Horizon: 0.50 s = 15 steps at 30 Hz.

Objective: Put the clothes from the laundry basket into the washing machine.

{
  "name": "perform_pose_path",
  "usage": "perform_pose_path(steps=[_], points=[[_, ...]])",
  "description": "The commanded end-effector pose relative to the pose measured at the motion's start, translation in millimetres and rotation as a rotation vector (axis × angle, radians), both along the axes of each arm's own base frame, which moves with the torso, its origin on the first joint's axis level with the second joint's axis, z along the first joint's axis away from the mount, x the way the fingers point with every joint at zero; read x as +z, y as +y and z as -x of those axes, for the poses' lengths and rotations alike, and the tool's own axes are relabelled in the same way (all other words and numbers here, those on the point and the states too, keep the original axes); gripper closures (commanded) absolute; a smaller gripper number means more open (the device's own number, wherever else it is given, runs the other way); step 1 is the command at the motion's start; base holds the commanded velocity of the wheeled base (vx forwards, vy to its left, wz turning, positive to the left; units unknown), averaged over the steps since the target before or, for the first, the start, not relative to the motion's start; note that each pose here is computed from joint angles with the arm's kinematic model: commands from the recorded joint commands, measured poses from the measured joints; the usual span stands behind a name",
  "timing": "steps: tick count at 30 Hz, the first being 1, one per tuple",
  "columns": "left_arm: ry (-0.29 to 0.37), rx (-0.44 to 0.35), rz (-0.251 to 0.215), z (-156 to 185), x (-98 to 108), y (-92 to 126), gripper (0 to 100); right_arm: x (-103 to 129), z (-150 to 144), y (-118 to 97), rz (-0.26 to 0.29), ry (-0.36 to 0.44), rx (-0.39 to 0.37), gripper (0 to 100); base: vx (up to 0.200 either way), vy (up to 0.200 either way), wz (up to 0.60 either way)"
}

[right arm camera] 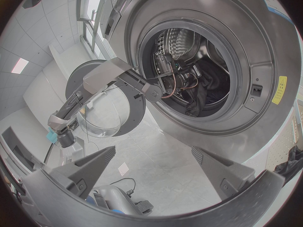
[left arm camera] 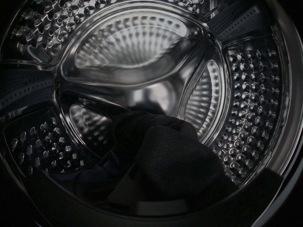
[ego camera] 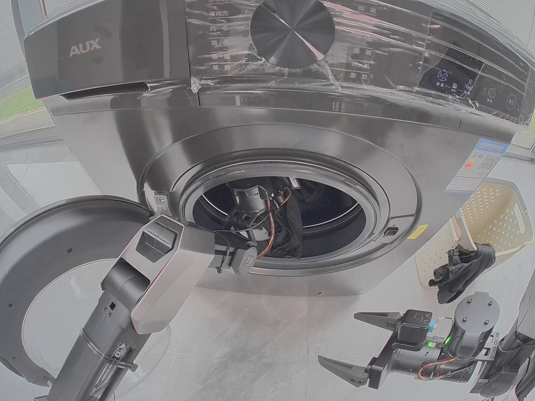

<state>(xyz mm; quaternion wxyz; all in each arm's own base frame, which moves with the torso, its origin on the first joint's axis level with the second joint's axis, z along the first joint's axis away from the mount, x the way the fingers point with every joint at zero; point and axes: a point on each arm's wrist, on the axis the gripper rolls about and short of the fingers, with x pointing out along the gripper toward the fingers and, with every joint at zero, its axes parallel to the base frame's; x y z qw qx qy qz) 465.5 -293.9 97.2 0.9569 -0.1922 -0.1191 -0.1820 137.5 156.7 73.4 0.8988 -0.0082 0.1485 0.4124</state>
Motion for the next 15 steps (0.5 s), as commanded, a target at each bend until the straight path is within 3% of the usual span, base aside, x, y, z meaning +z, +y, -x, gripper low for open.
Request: perform_pose_path(steps=[1, 8, 9, 15], points=[[0.009, 0.007, -0.003, -4, -10, 2, 100, 0, 0, 0, 0.001, 0.001, 0.001, 0, 0.000, 0.000, 0.00], [0.020, 0.006, -0.013, -5, -16, 1, 100, -1, 0, 0, 0.002, 0.005, 0.002, 0, 0.000, 0.000, 0.00], [0.021, 0.004, -0.014, -4, -16, 0, 0, -1, 0, 0, 0.004, 0.006, 0.002, 0, 0.000, 0.000, 0.00], [0.026, -0.007, -0.013, 7, 4, -2, 0, -2, 0, -1, 0.006, 0.008, -0.003, 0, 0.000, 0.000, 0.00]])
